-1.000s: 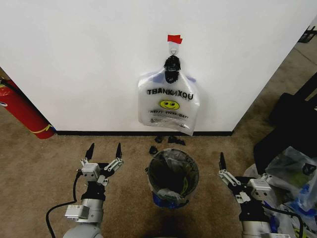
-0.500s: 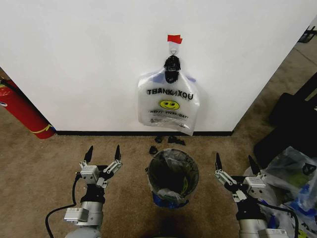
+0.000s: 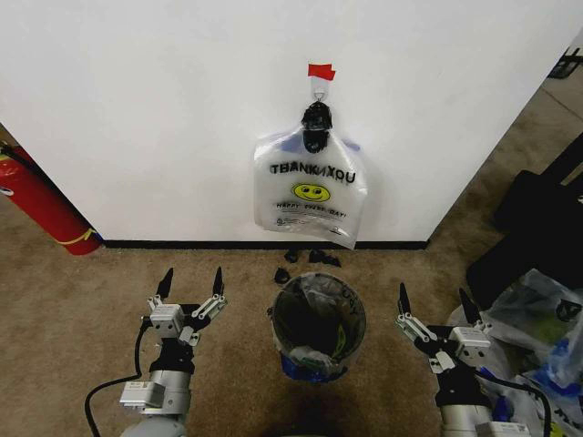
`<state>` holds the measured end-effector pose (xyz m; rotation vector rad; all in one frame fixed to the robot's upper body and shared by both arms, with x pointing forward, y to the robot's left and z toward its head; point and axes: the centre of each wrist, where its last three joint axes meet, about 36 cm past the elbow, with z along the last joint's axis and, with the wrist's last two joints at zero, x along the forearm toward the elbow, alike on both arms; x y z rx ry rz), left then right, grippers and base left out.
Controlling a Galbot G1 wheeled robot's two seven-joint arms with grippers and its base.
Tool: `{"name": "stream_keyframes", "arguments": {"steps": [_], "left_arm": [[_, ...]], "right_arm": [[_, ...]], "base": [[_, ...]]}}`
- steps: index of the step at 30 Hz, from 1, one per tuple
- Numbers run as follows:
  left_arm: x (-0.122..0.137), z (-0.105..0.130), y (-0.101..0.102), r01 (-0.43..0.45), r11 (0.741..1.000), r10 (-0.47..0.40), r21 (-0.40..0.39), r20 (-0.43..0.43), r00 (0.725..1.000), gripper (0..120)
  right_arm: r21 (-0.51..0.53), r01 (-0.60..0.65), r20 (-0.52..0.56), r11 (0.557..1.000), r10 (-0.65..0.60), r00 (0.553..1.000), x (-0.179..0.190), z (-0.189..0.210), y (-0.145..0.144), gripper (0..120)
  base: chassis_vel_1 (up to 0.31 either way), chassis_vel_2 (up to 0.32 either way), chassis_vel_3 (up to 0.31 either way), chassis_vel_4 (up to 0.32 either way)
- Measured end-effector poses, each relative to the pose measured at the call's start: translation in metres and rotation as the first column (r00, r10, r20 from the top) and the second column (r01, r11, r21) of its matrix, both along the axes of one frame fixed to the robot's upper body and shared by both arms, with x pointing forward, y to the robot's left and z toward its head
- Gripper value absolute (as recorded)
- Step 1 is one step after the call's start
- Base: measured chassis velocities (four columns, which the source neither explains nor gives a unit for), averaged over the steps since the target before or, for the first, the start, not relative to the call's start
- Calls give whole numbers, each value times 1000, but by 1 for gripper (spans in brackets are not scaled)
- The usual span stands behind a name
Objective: Pick up the garbage bag from the wall and place it over the trash bin.
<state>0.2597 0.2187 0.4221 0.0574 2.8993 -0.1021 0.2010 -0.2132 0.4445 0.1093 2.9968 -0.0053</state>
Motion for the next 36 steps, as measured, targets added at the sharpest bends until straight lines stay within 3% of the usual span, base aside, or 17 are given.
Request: {"name": "stream_keyframes", "arguments": {"steps": [9,36], "left_arm": [[7,1,9,2,1000,-2,5,-13,1000,100],[11,-1,8,19,1000,-19,20,-30,999,100]], "right_arm": [[13,4,-2,1000,-4,1000,2,-1,3,100],[2,26,11,1000,-26,1000,3,6,9,100]], "base": [[0,0,0,0],[0,0,0,0]]}}
